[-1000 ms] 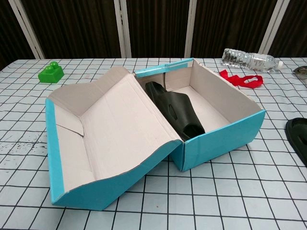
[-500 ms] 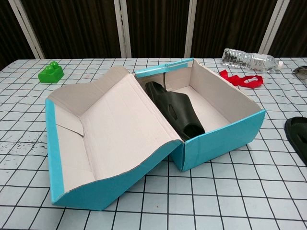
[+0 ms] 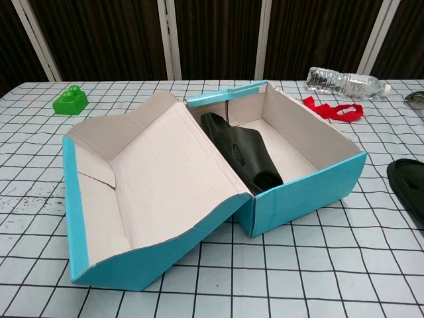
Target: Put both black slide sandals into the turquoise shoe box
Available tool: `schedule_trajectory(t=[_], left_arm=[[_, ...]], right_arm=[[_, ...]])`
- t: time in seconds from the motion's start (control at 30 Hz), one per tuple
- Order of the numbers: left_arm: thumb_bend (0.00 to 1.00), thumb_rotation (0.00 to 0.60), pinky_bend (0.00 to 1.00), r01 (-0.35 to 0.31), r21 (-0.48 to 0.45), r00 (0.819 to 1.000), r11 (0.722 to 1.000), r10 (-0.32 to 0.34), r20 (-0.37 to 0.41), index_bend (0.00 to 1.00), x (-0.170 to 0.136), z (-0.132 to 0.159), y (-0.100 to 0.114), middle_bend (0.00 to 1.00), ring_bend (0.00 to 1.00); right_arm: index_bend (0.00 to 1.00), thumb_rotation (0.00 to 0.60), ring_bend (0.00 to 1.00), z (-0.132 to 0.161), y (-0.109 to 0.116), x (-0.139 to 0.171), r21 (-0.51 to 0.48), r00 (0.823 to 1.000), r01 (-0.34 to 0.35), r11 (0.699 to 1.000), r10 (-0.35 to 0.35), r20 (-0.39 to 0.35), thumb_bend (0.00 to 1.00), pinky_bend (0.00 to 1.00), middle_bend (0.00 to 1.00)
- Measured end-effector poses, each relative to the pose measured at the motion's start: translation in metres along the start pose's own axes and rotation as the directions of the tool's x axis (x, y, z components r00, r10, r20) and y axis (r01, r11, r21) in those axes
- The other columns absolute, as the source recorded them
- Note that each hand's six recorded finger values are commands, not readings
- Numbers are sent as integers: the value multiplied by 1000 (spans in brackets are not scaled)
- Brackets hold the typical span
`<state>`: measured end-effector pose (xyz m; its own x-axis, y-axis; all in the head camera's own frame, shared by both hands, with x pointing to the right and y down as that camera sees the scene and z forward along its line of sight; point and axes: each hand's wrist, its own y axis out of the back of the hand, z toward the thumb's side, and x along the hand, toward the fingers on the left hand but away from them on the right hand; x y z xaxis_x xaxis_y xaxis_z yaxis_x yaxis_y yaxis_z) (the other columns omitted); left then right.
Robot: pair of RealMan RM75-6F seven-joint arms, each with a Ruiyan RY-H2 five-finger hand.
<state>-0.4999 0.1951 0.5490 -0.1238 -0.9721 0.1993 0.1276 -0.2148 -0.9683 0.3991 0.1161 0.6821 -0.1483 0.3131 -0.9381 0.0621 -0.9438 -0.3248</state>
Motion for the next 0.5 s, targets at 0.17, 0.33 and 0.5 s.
schedule_trajectory(t=[0.17,0.33,0.5], left_arm=[[265,600,10,-2,-6,1000,1000,2,1,60,0,0,1,0,0],[265,600,10,-3,-11,1000,1000,3,3,60,-1,0,2,0,0],[265,600,10,-4,-19,1000,1000,4,2,60,-1,-1,3,0,0]], right_arm=[[399,600,473,-3,1,8,-9,1000,5,1000,-5,-12,725,252,475],[398,600,472,-4,7,19,3,1000,-16,1000,16,-16,725,253,475],[399,600,473,0,20,34,12,999,-19,1000,19,-29,725,253,475]])
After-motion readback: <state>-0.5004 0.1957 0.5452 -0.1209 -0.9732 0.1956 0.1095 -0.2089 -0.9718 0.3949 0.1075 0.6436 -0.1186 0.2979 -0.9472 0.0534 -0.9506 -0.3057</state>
